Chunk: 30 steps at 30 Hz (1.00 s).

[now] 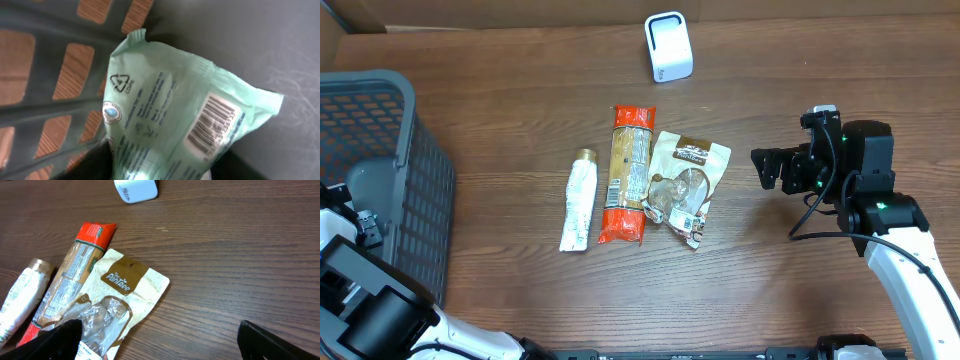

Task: Scan the item barcode
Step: 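Lower the left gripper into the basket and grasp the mint-green packet, then lift the green packet out and lay it left of the tube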

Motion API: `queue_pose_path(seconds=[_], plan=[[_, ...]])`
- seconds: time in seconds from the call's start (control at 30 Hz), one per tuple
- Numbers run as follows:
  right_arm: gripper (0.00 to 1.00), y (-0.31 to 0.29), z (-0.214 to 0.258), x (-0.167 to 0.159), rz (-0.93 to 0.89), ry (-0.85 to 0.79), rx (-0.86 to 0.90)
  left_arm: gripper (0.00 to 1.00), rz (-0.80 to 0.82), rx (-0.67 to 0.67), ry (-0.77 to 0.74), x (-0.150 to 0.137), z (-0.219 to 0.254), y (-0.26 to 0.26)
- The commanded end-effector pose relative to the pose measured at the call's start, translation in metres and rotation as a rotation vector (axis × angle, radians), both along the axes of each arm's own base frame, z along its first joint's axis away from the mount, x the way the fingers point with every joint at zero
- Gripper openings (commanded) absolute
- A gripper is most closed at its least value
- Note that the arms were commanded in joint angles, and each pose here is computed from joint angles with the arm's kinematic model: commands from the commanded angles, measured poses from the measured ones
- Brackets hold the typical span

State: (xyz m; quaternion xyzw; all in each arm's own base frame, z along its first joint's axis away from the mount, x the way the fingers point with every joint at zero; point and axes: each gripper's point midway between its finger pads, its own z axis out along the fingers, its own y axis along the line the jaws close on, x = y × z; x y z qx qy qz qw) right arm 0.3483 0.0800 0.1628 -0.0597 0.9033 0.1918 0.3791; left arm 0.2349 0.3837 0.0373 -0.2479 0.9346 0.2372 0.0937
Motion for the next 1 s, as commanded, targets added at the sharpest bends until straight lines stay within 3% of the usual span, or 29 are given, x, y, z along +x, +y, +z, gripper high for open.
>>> queue_pose_path(seconds=[0.0, 0.17, 0.2, 0.4, 0.63, 0.83, 0.97], plan=[[1.0, 0.003, 0.011, 0.005, 0.012, -0.03, 0.002, 0.33, 0.068, -0.131, 0.111, -0.028, -0.061, -0.025], [1.0, 0.003, 0.011, 0.005, 0.012, -0.03, 0.002, 0.06, 0.029, -0.13, 0.097, -0.013, -0.059, -0.032], [1.0, 0.003, 0.011, 0.005, 0.012, -0.03, 0.002, 0.04, 0.018, -0.128, 0.097, -0.009, -0.058, -0.034], [1.0, 0.003, 0.011, 0.005, 0.012, -0.03, 0.002, 0.04, -0.033, -0.125, 0.085, 0.024, -0.052, -0.053], [1.0, 0.003, 0.011, 0.005, 0.012, -0.03, 0.002, 0.04, 0.115, -0.136, -0.013, 0.059, -0.024, -0.064], [1.0, 0.003, 0.011, 0.005, 0.012, -0.03, 0.002, 0.04, 0.194, -0.145, -0.062, 0.077, 0.025, -0.059], [1.0, 0.003, 0.011, 0.005, 0.012, -0.03, 0.002, 0.04, 0.199, -0.24, -0.146, 0.097, 0.07, -0.068]])
